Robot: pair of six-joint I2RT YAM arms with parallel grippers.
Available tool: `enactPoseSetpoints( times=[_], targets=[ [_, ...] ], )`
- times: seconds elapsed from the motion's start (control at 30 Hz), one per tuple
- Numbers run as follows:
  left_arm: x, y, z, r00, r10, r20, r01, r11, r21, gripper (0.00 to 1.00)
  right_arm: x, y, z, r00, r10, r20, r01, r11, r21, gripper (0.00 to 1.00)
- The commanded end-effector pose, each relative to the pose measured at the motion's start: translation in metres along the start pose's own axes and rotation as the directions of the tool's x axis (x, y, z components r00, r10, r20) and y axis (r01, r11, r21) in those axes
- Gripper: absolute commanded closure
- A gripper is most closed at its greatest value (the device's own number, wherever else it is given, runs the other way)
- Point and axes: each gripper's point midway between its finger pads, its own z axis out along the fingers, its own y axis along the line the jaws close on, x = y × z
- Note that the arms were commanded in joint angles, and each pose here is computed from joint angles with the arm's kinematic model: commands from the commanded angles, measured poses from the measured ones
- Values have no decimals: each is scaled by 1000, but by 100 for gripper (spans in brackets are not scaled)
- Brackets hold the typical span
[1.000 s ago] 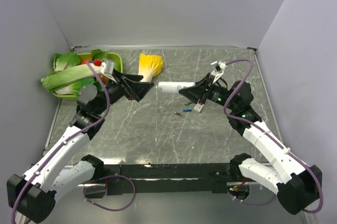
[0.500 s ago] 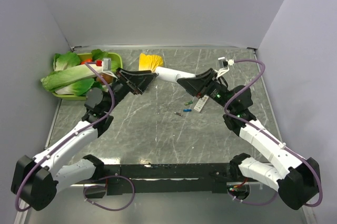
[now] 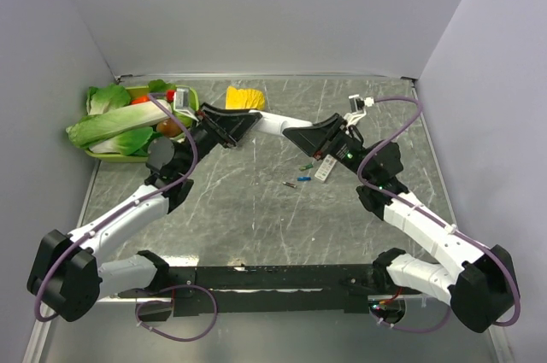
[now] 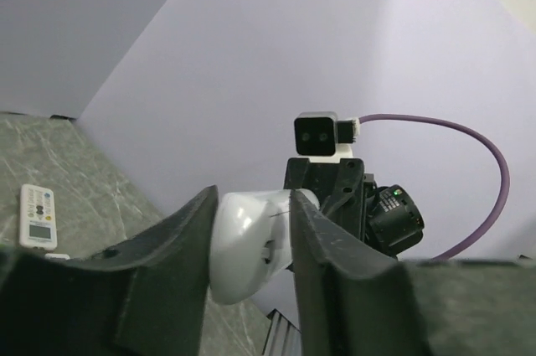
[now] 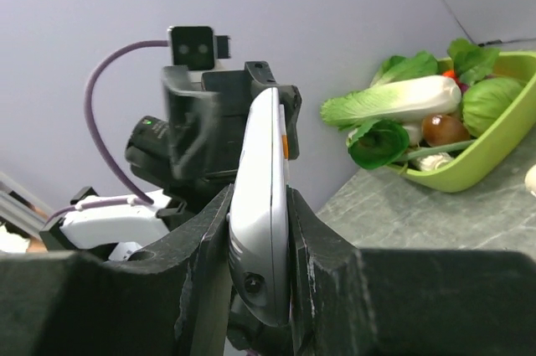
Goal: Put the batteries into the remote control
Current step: Adjust the remote control.
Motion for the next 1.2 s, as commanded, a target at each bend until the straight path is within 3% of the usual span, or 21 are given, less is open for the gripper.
enactPoseSetpoints(
  times=[0.0,0.07,0.17,0.2,0.27,0.33,0.4,0.47,0.57,0.77,0.9,1.17],
  targets=[
    [-16,-35,5,999,25,38,-30,992,124,65,-5,13,-1,1000,-4,30,5,999,-54,96],
    [-16,-35,4,999,26,37,-30,992,121,80,2,10,-2,1000,7,9,-7,999,-53,94],
    [-18,-33,3,998,36,47,-41,994,104,95,9,7,-5,1000,13,-12,-14,999,-52,81],
    [-17,-30,2,998,39,47,-43,995,92,98,14,3,-6,1000,0,-31,-1,999,-39,73],
    [-18,-25,0,997,61,43,-63,997,52,99,18,3,-8,997,-24,-67,21,999,-34,64],
    [-23,-23,-3,994,102,35,-103,994,23,99,22,-4,-11,991,-75,-111,76,997,2,48],
    [-24,-12,-6,993,119,3,-119,992,-31,99,21,-12,-13,974,-167,-151,173,984,29,30],
    [-29,-11,-11,988,153,-7,-153,987,-58,99,21,-21,-19,936,-264,-232,287,955,71,22],
    [-31,1,-17,986,163,-33,-166,979,-122,99,15,-29,-27,855,-406,-323,455,886,93,15],
    [-30,10,-12,978,154,-139,-181,961,-210,99,11,-38,-32,693,-568,-443,652,757,49,5],
    [-29,22,-14,980,115,-163,-158,944,-289,99,15,-32,-21,581,-679,-448,761,649,3,1],
    [-18,22,-12,973,41,-228,-110,947,-303,99,13,-49,-5,390,-792,-469,908,415,55,1]
  ],
)
